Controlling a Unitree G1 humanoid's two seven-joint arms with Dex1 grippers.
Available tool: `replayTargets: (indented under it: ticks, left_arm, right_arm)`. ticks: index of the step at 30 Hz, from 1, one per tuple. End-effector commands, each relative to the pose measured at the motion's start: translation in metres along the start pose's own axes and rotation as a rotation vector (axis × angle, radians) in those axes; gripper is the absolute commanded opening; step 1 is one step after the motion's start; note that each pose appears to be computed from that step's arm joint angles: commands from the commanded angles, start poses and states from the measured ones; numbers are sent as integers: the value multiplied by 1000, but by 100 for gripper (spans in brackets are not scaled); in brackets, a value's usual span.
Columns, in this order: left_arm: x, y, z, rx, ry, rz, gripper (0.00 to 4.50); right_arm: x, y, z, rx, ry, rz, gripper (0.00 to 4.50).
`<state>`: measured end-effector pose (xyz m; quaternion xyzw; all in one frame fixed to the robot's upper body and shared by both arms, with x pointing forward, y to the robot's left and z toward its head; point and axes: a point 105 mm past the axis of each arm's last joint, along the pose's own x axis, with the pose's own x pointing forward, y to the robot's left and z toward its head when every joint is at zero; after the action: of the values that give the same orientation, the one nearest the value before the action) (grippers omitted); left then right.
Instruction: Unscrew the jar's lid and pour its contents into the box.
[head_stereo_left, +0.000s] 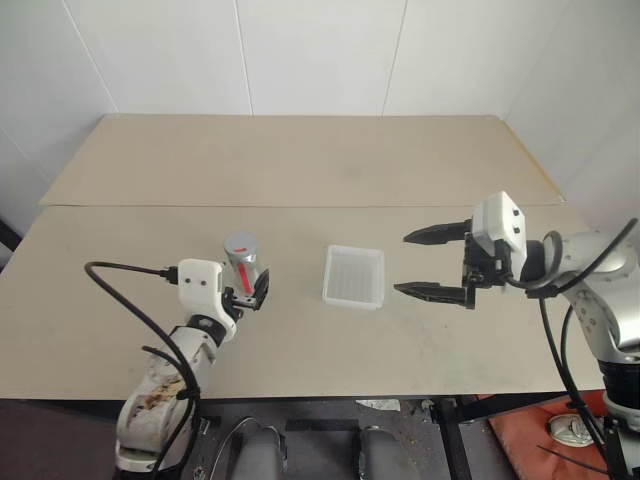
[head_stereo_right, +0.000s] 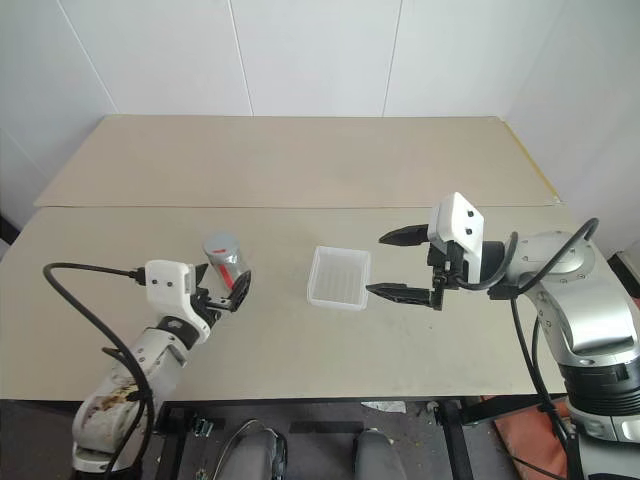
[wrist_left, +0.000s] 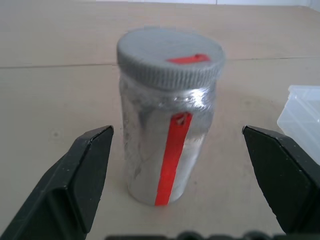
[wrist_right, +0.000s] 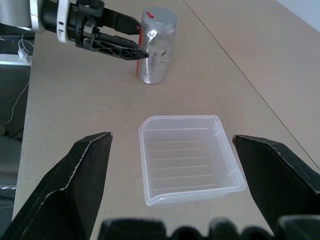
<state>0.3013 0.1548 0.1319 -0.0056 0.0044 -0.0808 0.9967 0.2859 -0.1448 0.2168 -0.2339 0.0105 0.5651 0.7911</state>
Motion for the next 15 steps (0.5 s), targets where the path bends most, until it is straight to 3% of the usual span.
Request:
replayTargets:
  ticks: [1, 15]
  left_arm:
    - [6, 2, 11, 41, -81, 70, 448]
    - [37, -8, 9, 83, -165, 154, 448]
  right_arm:
    - [-8, -1, 13, -71, -21, -15, 450]
    - [-15, 0, 16, -92, -20, -13, 450]
